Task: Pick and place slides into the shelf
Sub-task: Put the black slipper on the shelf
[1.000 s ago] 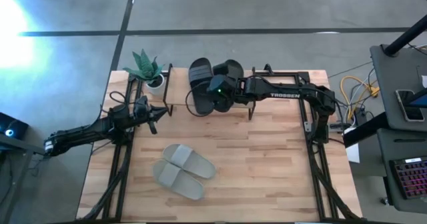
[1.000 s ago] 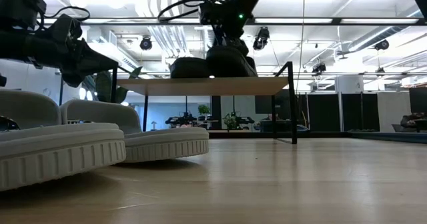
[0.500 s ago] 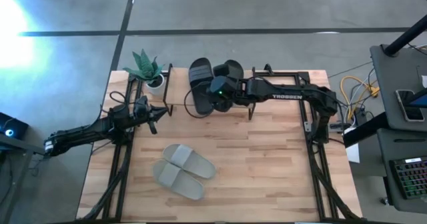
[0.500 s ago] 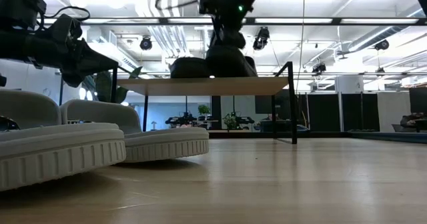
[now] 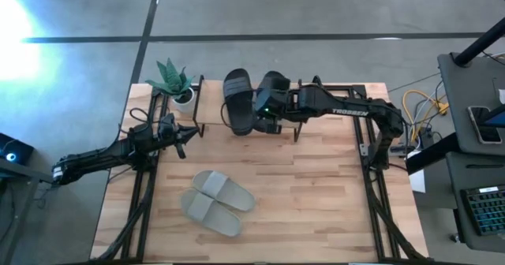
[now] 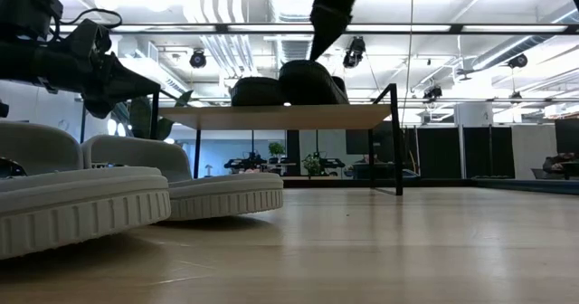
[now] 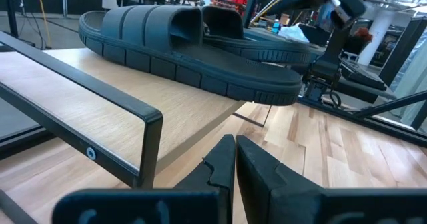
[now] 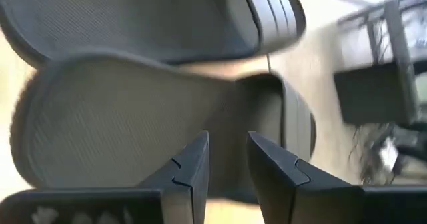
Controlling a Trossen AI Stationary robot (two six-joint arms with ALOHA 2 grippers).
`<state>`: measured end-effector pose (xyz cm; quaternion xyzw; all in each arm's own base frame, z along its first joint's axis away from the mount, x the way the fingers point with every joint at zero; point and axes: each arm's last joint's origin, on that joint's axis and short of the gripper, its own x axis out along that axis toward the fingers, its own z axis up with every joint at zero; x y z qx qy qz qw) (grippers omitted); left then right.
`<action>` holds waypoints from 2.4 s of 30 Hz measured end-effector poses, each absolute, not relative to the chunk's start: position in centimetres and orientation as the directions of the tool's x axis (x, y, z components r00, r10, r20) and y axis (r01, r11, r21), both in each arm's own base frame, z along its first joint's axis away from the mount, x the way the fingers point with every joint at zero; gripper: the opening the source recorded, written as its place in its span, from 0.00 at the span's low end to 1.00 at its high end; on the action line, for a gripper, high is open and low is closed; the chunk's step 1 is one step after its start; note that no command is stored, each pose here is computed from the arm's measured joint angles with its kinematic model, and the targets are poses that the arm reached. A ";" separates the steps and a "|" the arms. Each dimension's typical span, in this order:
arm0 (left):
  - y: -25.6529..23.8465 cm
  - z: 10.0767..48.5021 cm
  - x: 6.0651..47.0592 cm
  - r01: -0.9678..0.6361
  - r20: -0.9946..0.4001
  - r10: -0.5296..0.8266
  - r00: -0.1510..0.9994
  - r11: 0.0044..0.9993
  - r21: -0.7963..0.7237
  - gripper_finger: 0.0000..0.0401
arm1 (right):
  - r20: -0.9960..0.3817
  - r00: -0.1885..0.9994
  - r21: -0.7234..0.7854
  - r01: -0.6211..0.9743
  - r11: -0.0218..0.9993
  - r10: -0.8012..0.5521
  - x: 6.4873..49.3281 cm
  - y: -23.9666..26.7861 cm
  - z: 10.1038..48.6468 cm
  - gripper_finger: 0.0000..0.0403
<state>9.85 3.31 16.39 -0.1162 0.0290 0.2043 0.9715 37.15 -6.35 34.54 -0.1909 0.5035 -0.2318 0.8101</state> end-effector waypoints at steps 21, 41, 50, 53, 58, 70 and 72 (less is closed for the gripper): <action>3.3 16.4 9.9 -0.403 -0.104 0.390 0.915 0.890 -0.214 0.00 | -0.676 0.334 -0.648 0.157 0.745 -0.657 36.5 -8.7 34.7 0.36; 3.3 16.4 9.8 -0.403 -0.104 0.390 0.915 0.890 -0.214 0.00 | -0.608 0.228 -0.740 0.185 0.647 -0.761 37.8 -12.5 31.5 0.34; 3.3 16.4 9.8 -0.403 -0.103 0.390 0.915 0.890 -0.214 0.00 | -0.643 0.259 -0.750 -0.024 0.661 -0.720 37.8 -12.4 31.4 0.04; 3.3 16.4 9.8 -0.403 -0.104 0.390 0.915 0.890 -0.214 0.00 | -0.648 0.287 -0.750 -0.075 0.657 -0.706 38.0 -11.7 31.5 0.04; 3.3 16.4 9.8 -0.403 -0.103 0.390 0.915 0.890 -0.214 0.00 | -0.650 0.344 -0.741 -0.091 0.665 -0.677 38.6 -10.9 31.6 0.04; 3.3 16.4 9.8 -0.403 -0.104 0.390 0.915 0.890 -0.214 0.00 | -0.646 0.351 -0.724 -0.002 0.689 -0.678 38.6 -11.7 31.6 0.05; 3.3 16.4 9.9 -0.404 -0.104 0.390 0.915 0.890 -0.214 0.00 | -0.661 0.344 -0.703 0.028 0.711 -0.667 38.4 -11.6 31.5 0.08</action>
